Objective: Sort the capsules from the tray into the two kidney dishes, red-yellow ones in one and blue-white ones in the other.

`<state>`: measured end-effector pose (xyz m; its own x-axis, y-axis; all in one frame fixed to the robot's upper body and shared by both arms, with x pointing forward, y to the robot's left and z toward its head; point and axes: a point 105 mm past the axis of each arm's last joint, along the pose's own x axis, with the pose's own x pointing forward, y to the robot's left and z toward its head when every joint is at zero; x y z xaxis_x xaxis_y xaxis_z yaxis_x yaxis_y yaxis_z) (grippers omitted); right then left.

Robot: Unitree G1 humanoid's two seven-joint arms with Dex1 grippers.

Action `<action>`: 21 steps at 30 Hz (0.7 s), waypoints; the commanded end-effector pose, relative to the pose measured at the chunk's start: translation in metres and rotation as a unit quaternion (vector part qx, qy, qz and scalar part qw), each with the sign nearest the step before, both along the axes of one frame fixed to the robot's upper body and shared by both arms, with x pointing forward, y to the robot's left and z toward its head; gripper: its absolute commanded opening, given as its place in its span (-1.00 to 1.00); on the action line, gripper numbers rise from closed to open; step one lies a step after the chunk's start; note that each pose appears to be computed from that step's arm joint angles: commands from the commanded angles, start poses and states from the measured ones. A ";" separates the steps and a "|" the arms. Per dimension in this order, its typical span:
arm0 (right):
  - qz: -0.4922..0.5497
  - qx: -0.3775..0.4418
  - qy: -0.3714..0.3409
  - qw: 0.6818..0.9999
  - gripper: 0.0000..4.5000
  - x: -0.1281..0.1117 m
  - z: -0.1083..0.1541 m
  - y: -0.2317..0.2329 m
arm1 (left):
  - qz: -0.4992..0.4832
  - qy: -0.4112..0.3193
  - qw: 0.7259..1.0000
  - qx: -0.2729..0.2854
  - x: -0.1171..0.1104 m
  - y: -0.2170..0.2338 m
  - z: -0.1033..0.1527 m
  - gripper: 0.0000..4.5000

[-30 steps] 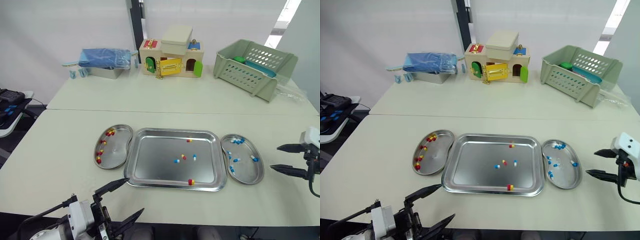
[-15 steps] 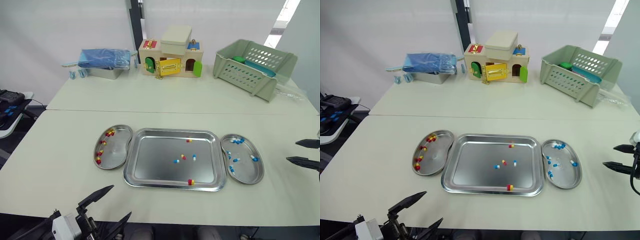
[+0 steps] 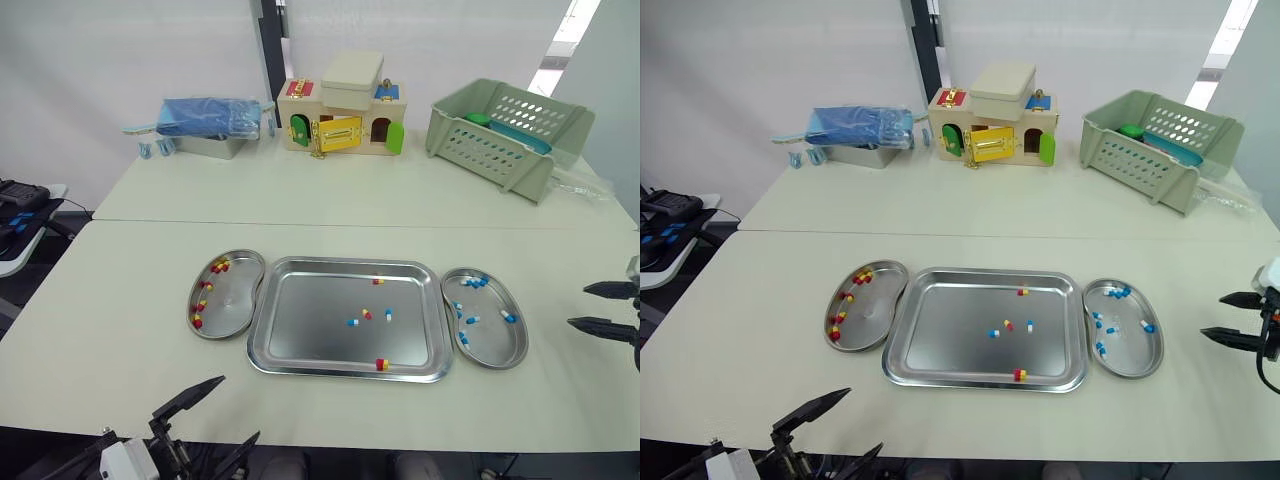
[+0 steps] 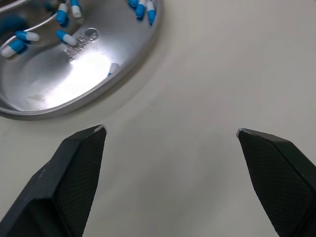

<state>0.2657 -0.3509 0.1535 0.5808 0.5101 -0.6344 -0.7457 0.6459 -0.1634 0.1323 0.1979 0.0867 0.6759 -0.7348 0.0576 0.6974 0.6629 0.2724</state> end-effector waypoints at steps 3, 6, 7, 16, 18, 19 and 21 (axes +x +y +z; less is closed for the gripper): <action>0.117 0.011 -0.017 0.993 0.98 -0.006 0.028 0.062 | -0.007 0.002 1.000 -0.019 0.003 -0.001 0.004 1.00; 0.182 0.023 -0.033 0.982 0.98 -0.008 0.033 0.109 | -0.012 0.012 0.999 -0.031 0.004 -0.001 0.005 1.00; 0.205 0.028 -0.042 0.977 0.98 -0.008 0.036 0.125 | -0.021 0.011 0.999 -0.031 0.004 -0.002 0.005 1.00; 0.313 0.039 -0.067 0.947 0.98 0.003 0.028 0.234 | -0.054 0.007 0.998 -0.027 0.013 -0.004 0.000 1.00; 0.326 0.036 -0.067 0.942 0.98 0.006 0.020 0.254 | -0.058 0.007 0.998 -0.029 0.014 -0.005 -0.002 1.00; 0.333 0.027 -0.067 0.940 0.98 0.009 0.013 0.265 | -0.061 0.006 0.998 -0.029 0.014 -0.007 -0.002 1.00; 0.343 0.009 -0.065 0.937 0.98 0.012 0.002 0.280 | -0.063 0.005 0.998 -0.031 0.014 -0.007 -0.003 1.00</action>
